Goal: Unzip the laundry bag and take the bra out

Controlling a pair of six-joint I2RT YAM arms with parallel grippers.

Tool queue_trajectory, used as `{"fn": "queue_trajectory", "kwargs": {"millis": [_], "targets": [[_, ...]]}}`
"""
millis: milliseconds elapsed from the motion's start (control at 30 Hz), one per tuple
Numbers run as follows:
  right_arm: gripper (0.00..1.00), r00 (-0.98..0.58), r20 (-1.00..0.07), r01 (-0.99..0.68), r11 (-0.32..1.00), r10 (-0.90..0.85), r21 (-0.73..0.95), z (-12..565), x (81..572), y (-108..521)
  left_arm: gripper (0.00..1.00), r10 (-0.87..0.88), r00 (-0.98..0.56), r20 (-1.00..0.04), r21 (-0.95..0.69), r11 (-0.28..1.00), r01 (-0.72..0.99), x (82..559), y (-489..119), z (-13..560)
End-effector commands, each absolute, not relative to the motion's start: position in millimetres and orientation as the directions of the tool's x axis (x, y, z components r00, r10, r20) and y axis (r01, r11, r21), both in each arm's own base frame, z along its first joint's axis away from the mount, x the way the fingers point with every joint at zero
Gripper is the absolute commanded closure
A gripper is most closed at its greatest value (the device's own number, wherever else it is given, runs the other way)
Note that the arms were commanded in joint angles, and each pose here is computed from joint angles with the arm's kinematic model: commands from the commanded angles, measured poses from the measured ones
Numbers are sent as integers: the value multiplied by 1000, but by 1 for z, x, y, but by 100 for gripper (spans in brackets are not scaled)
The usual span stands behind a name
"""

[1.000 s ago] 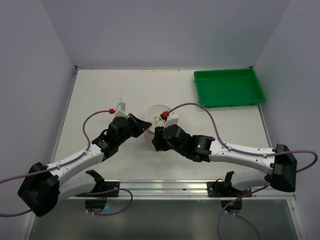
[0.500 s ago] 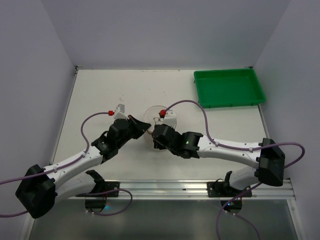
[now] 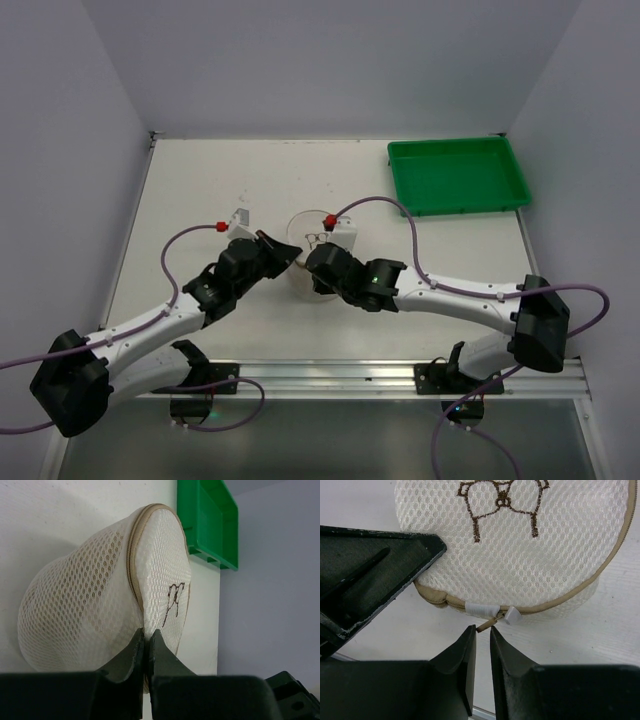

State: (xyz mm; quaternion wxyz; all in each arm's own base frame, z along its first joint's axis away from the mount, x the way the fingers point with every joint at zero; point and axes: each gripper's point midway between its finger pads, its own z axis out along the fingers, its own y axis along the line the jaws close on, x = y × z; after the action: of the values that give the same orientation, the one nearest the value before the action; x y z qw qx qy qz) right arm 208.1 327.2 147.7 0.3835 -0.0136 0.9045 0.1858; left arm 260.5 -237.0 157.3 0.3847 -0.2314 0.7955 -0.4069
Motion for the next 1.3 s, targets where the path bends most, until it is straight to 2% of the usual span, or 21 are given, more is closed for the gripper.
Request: {"fn": "queue_trajectory", "kwargs": {"millis": [0,200,367,433,533,667,767,800,833,1033,1267], "targets": [[81,-669,-720,-116,931,186,347,161,223,325,100,-700,-561,-443,-825,563,-51,264,-232,165],[100,-670,-721,-109,937,178,333,155,220,307,100,-682,-566,-463,-808,587,-48,261,-229,163],[100,-662,-732,-95,950,163,298,143,227,267,100,-657,-561,-505,-768,638,-56,256,-216,159],[100,-651,-731,-96,934,203,345,150,236,257,100,-633,-573,-521,-746,664,-55,251,-212,155],[100,-630,-759,-147,935,163,323,146,241,239,100,-580,-604,-547,-709,704,-34,244,-210,148],[100,-619,-780,-335,867,93,369,165,229,260,100,-579,-620,-530,-707,705,-53,238,-207,141],[74,-619,-783,-431,808,60,402,176,210,286,100,-601,-612,-514,-727,684,-62,239,-208,140],[62,-609,-792,-463,792,40,397,180,202,296,100,-607,-609,-511,-737,674,-53,241,-211,144],[59,-607,-795,-491,779,16,391,178,200,305,100,-605,-615,-506,-736,675,-58,242,-213,142],[52,-610,-792,-614,653,-37,443,177,180,340,100,-605,-619,-501,-749,661,-40,249,-224,157],[50,-635,-770,-606,658,-61,448,157,181,347,100,-622,-607,-495,-765,643,-36,250,-223,165]]}}
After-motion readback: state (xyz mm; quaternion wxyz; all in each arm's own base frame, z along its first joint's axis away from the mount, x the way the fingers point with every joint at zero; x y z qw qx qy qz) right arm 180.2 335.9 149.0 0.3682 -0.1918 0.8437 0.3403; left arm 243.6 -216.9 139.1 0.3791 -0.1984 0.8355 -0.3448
